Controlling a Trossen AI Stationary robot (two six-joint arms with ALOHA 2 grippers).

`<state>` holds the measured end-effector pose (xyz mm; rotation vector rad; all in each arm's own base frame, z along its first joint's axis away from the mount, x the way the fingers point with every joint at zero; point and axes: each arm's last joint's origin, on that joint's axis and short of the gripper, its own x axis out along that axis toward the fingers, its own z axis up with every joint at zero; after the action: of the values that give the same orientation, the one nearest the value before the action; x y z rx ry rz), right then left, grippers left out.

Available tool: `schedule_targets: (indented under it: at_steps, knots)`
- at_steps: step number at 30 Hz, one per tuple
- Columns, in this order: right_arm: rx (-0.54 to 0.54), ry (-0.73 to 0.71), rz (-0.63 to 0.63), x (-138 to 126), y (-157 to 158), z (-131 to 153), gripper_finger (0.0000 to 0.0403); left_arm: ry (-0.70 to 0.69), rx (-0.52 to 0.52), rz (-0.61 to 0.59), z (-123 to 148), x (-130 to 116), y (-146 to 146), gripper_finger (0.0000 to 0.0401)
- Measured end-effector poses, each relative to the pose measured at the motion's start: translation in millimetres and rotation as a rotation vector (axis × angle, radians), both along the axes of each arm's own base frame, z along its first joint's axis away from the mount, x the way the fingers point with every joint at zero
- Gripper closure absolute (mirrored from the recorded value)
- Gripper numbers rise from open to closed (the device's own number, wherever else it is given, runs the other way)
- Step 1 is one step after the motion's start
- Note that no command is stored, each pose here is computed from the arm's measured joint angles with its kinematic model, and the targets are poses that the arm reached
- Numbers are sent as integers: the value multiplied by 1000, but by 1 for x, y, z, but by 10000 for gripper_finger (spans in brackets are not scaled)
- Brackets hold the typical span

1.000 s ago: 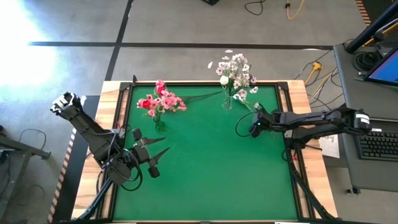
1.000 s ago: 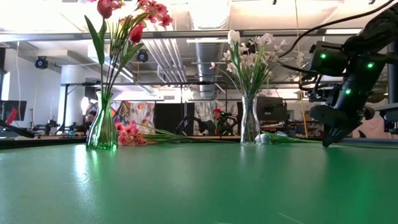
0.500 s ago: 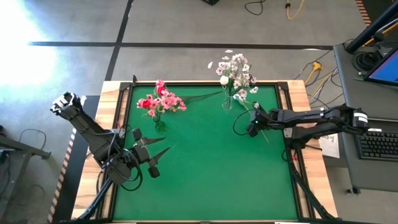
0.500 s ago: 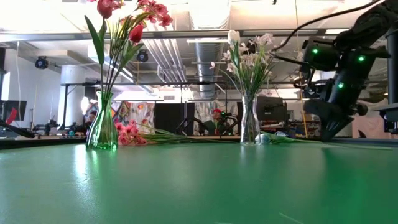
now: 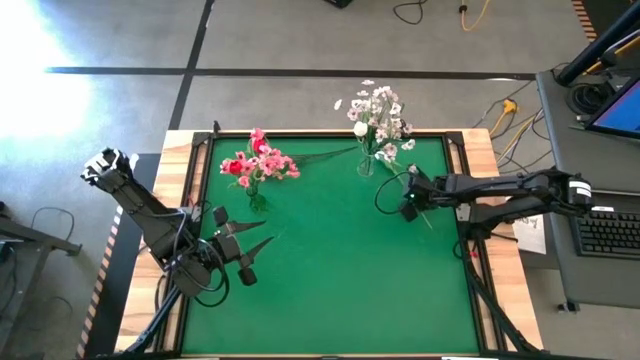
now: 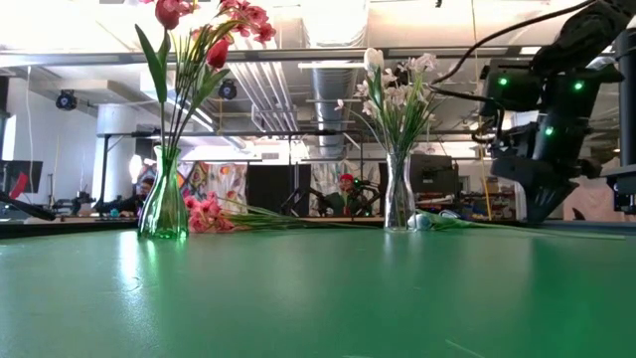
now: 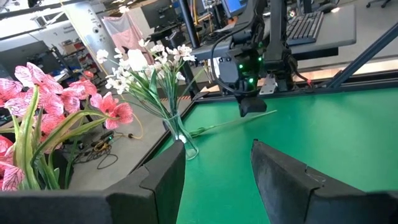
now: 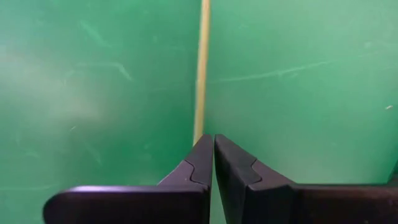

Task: Sort flowers into vase by color
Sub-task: Put the white flower into the transparent vase

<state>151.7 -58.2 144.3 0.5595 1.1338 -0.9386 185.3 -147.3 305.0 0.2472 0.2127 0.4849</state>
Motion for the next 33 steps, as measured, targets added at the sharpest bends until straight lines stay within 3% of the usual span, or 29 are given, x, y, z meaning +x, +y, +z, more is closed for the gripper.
schedule_targets:
  at_steps: [16, 22, 26, 33]
  knots:
    - [151, -42, 0, 2, 12, 0, 394, 0, 0, 0, 0, 0, 0, 232]
    - [77, -59, -9, 7, 9, 6, 394, 1, 1, 0, 0, 0, 0, 232]
    - [-31, -62, -1, 12, 5, 14, 387, 1, 1, 0, 0, 0, 0, 232]
    - [-167, -127, 72, 22, -2, 17, 327, 1, 1, 0, 0, 0, 0, 232]
